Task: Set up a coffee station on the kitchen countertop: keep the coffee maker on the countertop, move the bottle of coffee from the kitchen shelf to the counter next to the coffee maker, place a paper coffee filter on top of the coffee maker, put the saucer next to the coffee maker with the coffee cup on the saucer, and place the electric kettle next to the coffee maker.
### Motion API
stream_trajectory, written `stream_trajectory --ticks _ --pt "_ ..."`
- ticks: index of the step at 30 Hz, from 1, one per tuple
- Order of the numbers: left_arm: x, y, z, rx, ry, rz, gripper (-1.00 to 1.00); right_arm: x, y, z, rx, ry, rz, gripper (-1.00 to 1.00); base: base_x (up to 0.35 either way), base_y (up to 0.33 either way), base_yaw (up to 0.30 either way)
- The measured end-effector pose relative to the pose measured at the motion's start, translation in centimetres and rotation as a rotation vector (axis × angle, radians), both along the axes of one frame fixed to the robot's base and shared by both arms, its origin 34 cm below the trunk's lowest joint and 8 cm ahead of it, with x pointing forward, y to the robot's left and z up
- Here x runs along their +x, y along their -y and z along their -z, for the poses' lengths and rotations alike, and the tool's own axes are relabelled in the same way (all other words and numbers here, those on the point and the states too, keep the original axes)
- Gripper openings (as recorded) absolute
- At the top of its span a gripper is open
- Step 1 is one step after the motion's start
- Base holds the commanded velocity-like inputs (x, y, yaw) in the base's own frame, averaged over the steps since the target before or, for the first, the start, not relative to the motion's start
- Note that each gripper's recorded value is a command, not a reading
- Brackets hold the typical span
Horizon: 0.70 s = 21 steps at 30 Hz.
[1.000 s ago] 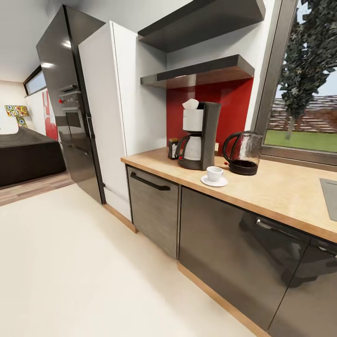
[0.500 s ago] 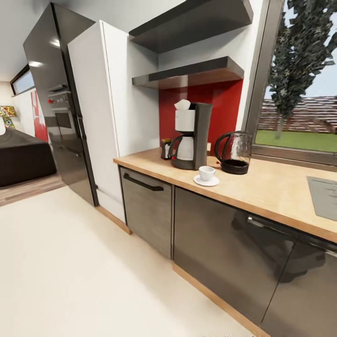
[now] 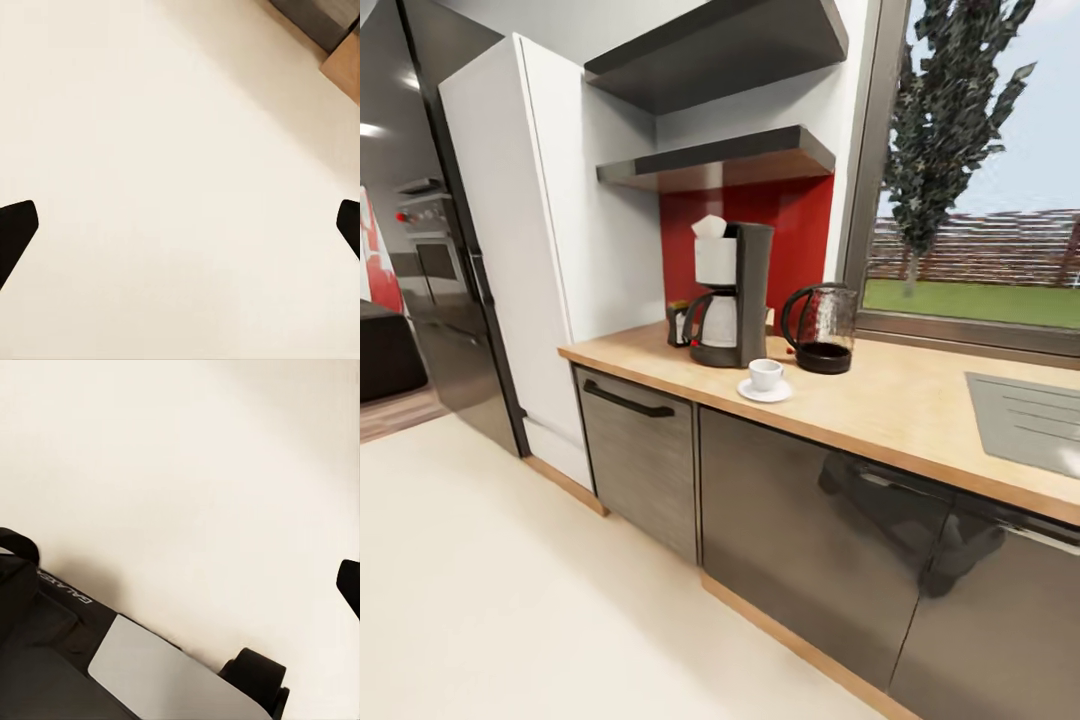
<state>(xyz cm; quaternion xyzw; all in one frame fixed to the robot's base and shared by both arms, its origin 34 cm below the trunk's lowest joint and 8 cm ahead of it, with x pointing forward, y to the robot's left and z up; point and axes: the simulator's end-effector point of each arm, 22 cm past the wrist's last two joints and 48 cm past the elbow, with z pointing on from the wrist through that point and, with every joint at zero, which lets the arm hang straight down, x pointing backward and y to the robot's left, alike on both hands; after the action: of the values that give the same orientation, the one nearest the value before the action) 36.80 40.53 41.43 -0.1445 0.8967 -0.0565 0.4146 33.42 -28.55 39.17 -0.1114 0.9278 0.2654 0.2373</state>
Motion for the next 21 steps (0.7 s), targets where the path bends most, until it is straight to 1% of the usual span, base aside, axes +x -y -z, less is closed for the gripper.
stream_trajectory --ticks 9,11,15,21 --pt "0.0 0.04 0.01 0.0 0.0 0.001 1.0 -0.01 0.0 0.0 0.0 0.0 0.0 1.0 0.322 0.033 -0.011" --pt "0.0 -0.02 0.0 0.0 0.0 -0.001 1.0 0.0 0.01 0.0 0.0 0.0 0.0 1.0 0.219 0.039 -0.1" --pt "0.01 -0.11 -0.01 0.0 0.0 -0.003 1.0 0.01 0.0 0.01 0.0 0.0 0.0 1.0 0.085 0.015 -0.197" --pt "0.02 -0.15 -0.02 0.0 0.001 -0.005 1.0 -0.05 0.01 0.03 0.0 -0.001 0.0 1.0 0.016 0.003 -0.246"
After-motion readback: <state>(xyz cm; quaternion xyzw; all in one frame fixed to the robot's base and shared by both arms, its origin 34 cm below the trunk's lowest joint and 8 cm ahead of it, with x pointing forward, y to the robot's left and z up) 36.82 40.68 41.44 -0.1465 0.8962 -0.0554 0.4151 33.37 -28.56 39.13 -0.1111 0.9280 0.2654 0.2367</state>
